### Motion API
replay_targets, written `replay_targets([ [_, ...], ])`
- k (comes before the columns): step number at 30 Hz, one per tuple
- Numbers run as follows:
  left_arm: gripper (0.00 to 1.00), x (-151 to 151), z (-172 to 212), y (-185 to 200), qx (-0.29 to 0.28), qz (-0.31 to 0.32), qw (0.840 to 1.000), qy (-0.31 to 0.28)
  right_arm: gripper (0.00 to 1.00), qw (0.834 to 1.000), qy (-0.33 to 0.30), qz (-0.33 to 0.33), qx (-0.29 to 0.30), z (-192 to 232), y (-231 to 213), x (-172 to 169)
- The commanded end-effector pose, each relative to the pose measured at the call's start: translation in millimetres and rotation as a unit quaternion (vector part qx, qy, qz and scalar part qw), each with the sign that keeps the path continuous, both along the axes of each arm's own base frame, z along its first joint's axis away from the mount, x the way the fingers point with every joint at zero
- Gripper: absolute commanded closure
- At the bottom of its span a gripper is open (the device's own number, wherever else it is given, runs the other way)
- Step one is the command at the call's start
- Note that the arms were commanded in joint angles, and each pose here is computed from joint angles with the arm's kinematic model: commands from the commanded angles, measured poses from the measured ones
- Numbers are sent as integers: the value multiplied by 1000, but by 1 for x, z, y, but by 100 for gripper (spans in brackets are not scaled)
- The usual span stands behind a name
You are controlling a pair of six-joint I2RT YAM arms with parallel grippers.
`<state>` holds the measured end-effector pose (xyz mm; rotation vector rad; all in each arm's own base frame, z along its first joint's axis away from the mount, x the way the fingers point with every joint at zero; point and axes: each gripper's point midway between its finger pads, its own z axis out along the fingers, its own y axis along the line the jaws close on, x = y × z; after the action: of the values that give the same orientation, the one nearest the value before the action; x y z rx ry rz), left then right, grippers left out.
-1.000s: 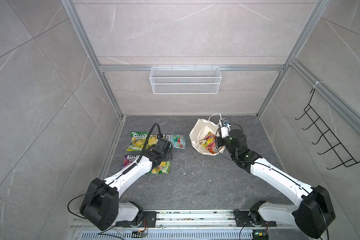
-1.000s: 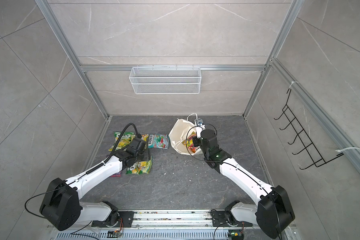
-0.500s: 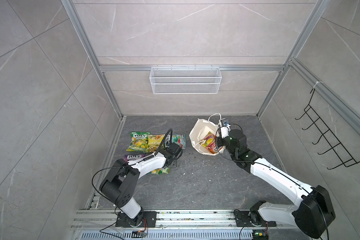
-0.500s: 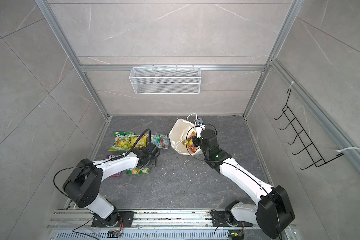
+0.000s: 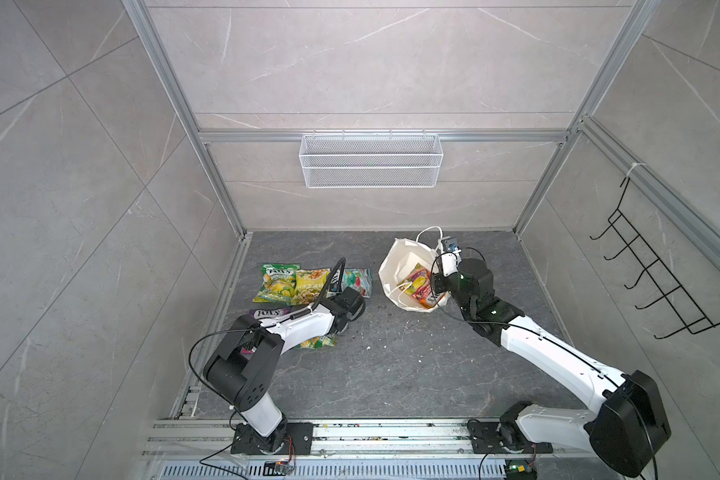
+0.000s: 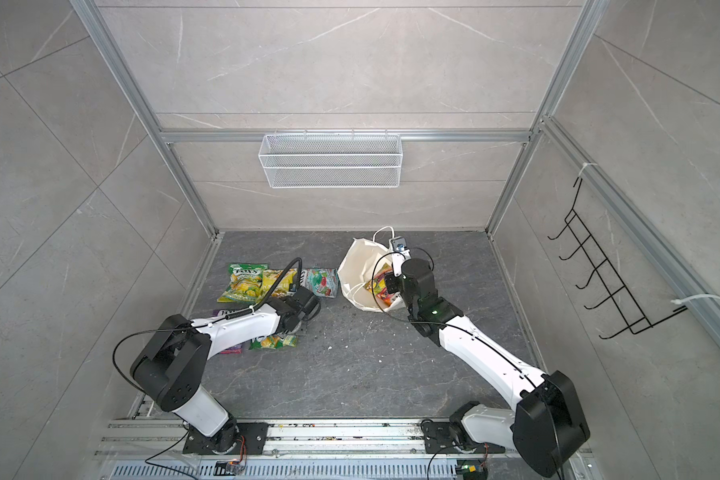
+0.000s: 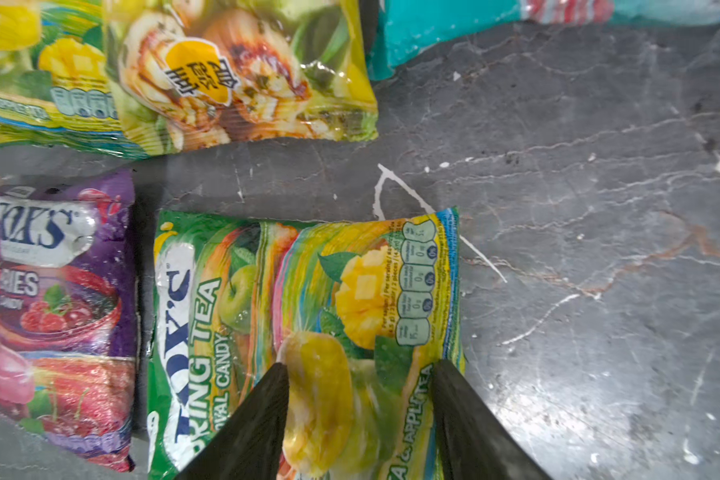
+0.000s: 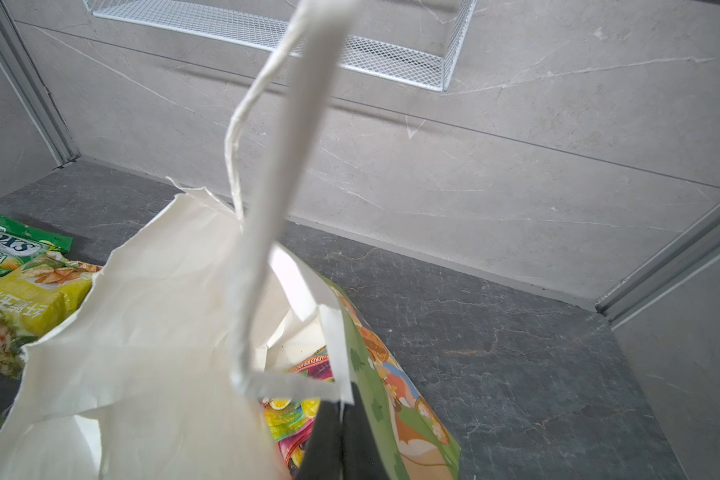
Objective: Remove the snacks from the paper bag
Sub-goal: 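Open the left gripper to release the green packet beside the others, then move the left gripper over the bag opening beside the right gripper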
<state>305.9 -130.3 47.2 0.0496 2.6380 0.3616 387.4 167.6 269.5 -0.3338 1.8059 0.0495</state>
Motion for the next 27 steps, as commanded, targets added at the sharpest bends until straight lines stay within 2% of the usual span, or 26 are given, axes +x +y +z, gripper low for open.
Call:
replay_targets([
  [1, 42, 0, 8, 13, 30, 8, 999, -9, 100, 1000, -24, -5, 9, 15, -3, 0],
  [7, 42, -2, 11, 14, 33, -11, 999, -5, 100, 1000, -26, -5, 9, 17, -4, -1],
  [18, 42, -13, 6, 26, 29, 4, 1000, 8, 100, 1000, -25, -4, 10, 20, -6, -5],
  [23, 41, -7, 16, 23, 21, 0, 1000, -15, 100, 1000, -27, -1, 11, 21, -5, -6],
  [27, 41, 4, 41, 14, 5, -12, 999, -46, 100, 1000, -21, 5, 11, 21, -3, -6],
])
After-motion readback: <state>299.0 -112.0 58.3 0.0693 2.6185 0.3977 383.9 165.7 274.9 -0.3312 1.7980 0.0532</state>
